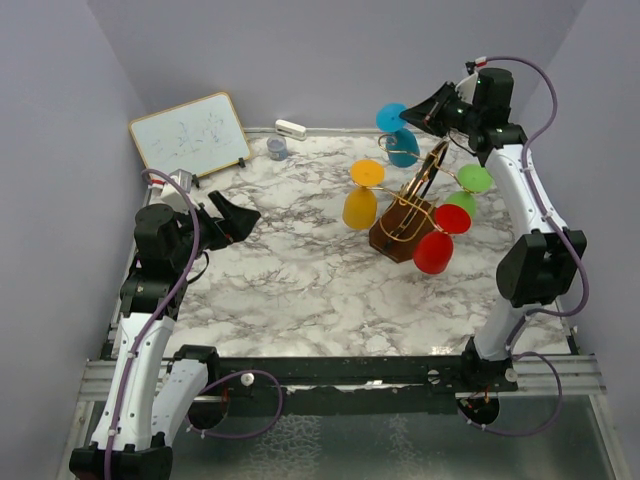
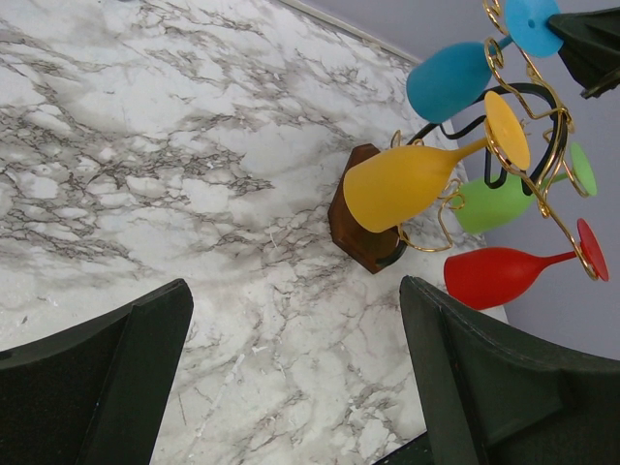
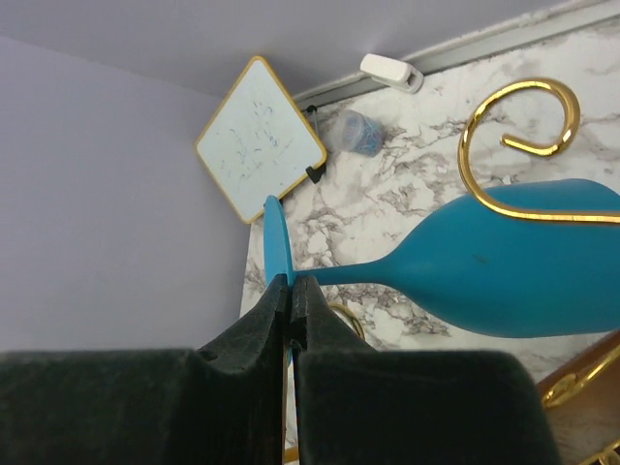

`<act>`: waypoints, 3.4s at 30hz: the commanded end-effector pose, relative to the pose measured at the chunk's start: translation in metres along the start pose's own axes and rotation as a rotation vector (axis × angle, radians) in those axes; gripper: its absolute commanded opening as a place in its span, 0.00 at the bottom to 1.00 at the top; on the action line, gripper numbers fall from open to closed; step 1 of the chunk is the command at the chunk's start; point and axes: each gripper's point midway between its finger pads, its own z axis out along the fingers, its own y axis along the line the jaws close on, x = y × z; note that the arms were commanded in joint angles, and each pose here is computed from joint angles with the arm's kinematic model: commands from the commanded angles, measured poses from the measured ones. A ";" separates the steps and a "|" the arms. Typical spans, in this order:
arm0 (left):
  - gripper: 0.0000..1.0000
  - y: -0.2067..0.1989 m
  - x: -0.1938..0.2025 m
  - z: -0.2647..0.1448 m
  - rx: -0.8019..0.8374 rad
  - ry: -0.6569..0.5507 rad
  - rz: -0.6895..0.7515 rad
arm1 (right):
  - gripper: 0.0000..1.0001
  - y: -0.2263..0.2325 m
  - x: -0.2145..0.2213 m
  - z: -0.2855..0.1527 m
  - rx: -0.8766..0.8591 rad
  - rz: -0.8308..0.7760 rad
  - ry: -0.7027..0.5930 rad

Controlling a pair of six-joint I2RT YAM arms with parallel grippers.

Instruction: Take the wine glass off the wine glass rack

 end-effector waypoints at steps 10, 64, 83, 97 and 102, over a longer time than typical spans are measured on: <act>0.88 -0.024 -0.033 -0.002 0.039 -0.065 0.017 | 0.01 0.111 -0.009 0.018 -0.430 -0.417 0.068; 0.76 -0.076 0.000 -0.031 0.144 0.182 -0.605 | 0.01 0.199 0.314 -0.085 -0.189 -1.889 -0.661; 0.57 -0.073 0.014 -0.025 0.197 0.230 -0.653 | 0.01 0.208 0.350 -0.069 -0.213 -1.915 -0.690; 0.00 -0.064 0.027 -0.017 0.197 0.250 -0.644 | 0.01 0.202 0.348 -0.074 -0.159 -1.902 -0.707; 0.00 -0.052 0.028 -0.012 0.169 0.196 -0.636 | 0.20 0.190 0.339 -0.084 -0.133 -1.879 -0.658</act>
